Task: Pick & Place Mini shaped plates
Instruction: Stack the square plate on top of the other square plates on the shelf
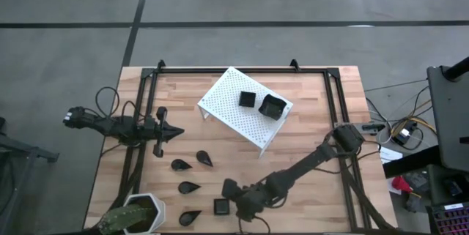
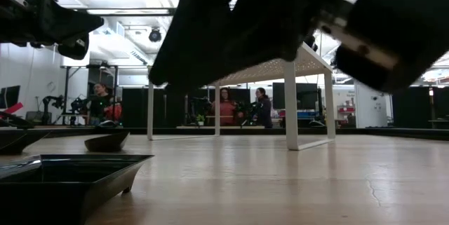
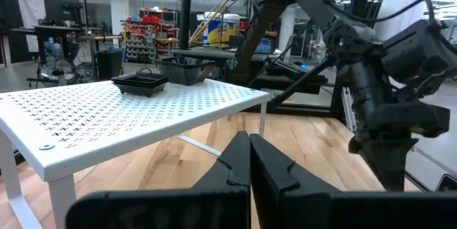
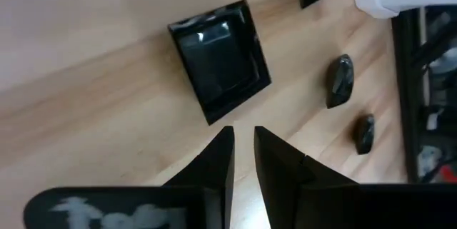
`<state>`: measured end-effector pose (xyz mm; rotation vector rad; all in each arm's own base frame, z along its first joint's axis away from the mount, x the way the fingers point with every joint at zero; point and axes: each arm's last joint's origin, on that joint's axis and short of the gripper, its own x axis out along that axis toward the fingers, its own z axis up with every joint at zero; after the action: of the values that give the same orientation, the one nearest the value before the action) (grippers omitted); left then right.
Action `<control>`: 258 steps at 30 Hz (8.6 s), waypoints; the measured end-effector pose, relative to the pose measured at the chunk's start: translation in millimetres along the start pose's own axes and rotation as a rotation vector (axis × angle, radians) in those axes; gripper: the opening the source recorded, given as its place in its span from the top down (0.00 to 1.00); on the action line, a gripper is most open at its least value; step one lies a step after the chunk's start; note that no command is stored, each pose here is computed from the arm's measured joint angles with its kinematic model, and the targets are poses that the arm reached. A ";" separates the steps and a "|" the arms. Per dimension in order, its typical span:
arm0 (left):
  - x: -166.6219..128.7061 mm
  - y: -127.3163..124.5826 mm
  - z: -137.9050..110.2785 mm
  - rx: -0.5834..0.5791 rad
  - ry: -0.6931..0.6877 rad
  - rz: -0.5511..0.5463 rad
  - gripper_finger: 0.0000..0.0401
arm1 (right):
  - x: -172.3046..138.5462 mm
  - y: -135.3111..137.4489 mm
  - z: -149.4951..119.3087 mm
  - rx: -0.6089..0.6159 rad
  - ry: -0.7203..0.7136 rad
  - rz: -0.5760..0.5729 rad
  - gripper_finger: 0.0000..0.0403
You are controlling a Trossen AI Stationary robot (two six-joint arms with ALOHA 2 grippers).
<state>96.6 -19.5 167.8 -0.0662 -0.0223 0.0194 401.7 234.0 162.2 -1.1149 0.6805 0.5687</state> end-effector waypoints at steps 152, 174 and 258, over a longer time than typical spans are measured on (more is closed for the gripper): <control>0.0 -0.1 0.4 -0.001 -0.004 0.000 1.00 | 49.5 33.5 7.0 -0.114 -0.028 -0.129 0.98; 0.1 0.0 0.4 -0.002 -0.004 0.000 1.00 | 47.9 36.2 7.3 0.011 0.014 -0.112 0.91; 0.0 -0.1 0.6 -0.002 -0.006 -0.001 1.00 | 51.2 8.6 7.3 -0.109 0.207 -0.251 0.98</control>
<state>96.6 -19.5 168.4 -0.0682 -0.0281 0.0190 431.3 247.6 121.1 -1.3505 0.6803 0.2809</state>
